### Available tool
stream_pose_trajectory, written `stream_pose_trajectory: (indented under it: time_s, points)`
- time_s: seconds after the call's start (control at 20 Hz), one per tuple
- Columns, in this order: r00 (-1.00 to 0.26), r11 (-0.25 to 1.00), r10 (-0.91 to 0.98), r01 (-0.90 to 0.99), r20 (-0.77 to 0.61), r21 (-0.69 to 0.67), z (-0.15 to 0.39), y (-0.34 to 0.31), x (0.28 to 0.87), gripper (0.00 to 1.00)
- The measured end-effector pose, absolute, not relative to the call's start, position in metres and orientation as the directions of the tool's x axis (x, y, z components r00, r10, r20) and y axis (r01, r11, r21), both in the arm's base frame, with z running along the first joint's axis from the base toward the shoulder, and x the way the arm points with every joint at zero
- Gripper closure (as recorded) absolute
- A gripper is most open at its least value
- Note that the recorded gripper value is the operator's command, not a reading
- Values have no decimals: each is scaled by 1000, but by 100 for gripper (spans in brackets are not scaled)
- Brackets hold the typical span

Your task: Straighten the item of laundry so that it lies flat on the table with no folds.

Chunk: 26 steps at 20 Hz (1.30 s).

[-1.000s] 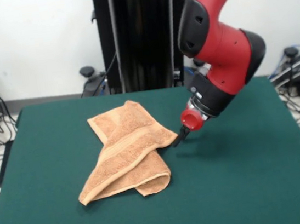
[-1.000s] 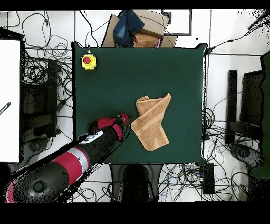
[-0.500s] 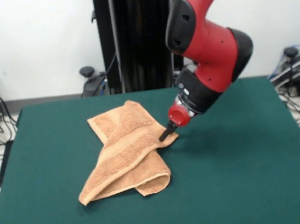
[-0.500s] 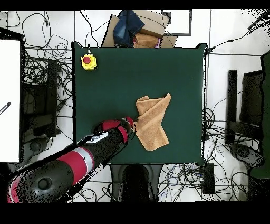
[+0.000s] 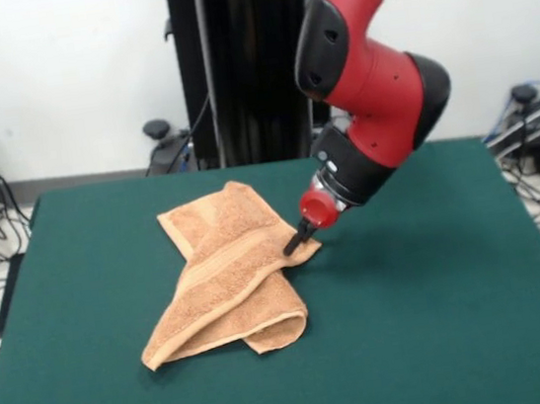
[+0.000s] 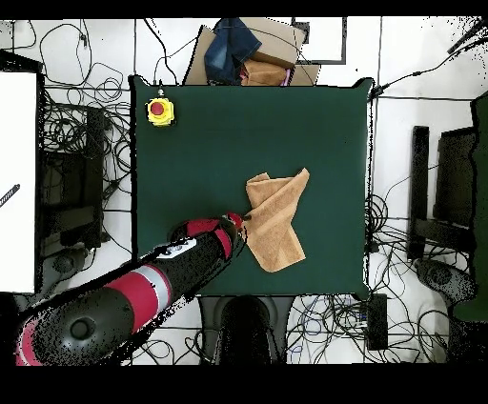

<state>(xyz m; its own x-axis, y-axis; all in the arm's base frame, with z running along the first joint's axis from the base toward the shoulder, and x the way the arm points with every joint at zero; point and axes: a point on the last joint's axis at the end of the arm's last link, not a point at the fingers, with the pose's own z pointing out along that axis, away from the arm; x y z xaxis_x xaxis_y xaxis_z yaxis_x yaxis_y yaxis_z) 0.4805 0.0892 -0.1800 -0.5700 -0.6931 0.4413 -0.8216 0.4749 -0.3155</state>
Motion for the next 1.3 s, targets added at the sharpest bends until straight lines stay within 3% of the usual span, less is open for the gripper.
stream_pose_trajectory:
  time_s: [1.3]
  points:
    - [-551,442,-712,-833,435,-333,-185,96,477,0]
